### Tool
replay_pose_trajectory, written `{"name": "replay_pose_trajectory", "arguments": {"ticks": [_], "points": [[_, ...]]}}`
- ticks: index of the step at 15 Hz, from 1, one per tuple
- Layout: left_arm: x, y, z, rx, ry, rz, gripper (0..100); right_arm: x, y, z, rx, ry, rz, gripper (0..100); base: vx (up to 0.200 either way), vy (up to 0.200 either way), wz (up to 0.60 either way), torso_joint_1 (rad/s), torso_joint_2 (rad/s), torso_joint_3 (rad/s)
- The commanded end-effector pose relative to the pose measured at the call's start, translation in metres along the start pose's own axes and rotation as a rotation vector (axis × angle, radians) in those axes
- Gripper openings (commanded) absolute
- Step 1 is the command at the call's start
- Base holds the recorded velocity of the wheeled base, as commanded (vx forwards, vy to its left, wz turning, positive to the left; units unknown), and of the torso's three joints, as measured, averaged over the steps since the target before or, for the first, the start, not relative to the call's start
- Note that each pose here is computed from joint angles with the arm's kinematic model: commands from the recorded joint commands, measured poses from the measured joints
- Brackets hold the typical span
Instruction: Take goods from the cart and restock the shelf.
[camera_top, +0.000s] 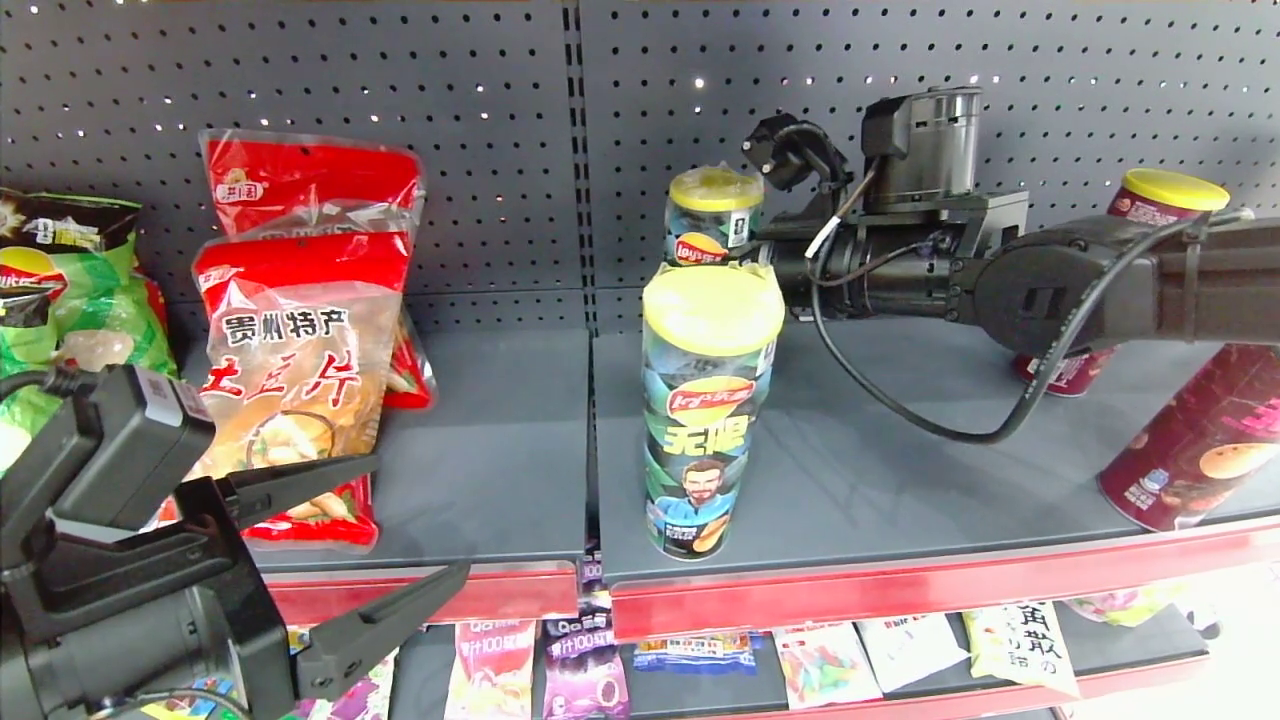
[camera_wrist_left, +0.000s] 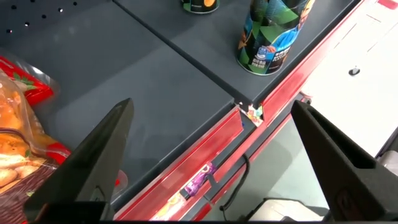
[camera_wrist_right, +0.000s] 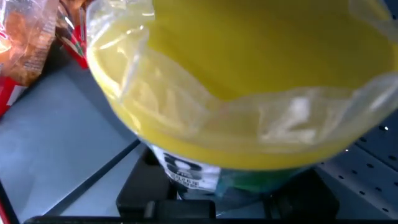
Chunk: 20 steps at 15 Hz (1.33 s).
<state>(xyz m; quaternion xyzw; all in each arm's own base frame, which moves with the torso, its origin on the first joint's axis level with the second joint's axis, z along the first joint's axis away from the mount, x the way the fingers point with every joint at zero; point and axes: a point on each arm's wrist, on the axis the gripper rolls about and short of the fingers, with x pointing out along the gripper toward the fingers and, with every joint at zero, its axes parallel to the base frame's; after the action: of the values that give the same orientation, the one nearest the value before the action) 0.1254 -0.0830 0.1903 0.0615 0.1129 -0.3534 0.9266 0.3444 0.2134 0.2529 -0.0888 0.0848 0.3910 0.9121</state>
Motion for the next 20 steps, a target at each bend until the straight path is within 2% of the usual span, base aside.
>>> {"name": "replay_pose_trajectory", "arguments": {"ticks": [1,7,11,14,16,20], "points": [[0.001,0.000,-0.001,-0.001,0.005,-0.001,100,0.001,0.001,0.000,-0.001,0.001,0.004,100,0.000,0.000,0.00,0.000,0.00,0.000],[0.002,0.000,-0.002,-0.002,0.012,-0.003,100,-0.018,0.012,0.004,0.020,0.002,0.012,100,0.000,0.000,0.00,0.000,0.00,0.000],[0.003,0.001,-0.002,-0.005,0.016,0.004,100,-0.060,0.024,-0.013,0.035,0.075,-0.034,100,0.000,0.000,0.00,0.000,0.00,0.000],[0.004,0.002,-0.003,-0.006,0.022,0.004,100,-0.090,0.024,-0.028,0.049,0.121,-0.085,100,0.000,0.000,0.00,0.000,0.00,0.000],[0.006,0.002,-0.002,-0.004,0.023,0.004,100,-0.098,0.025,-0.031,0.053,0.129,-0.101,100,0.000,0.000,0.00,0.000,0.00,0.000],[0.015,0.003,-0.004,-0.006,0.054,0.003,100,-0.143,0.037,-0.050,0.070,0.164,-0.135,100,0.000,0.000,0.00,0.000,0.00,0.000]]}}
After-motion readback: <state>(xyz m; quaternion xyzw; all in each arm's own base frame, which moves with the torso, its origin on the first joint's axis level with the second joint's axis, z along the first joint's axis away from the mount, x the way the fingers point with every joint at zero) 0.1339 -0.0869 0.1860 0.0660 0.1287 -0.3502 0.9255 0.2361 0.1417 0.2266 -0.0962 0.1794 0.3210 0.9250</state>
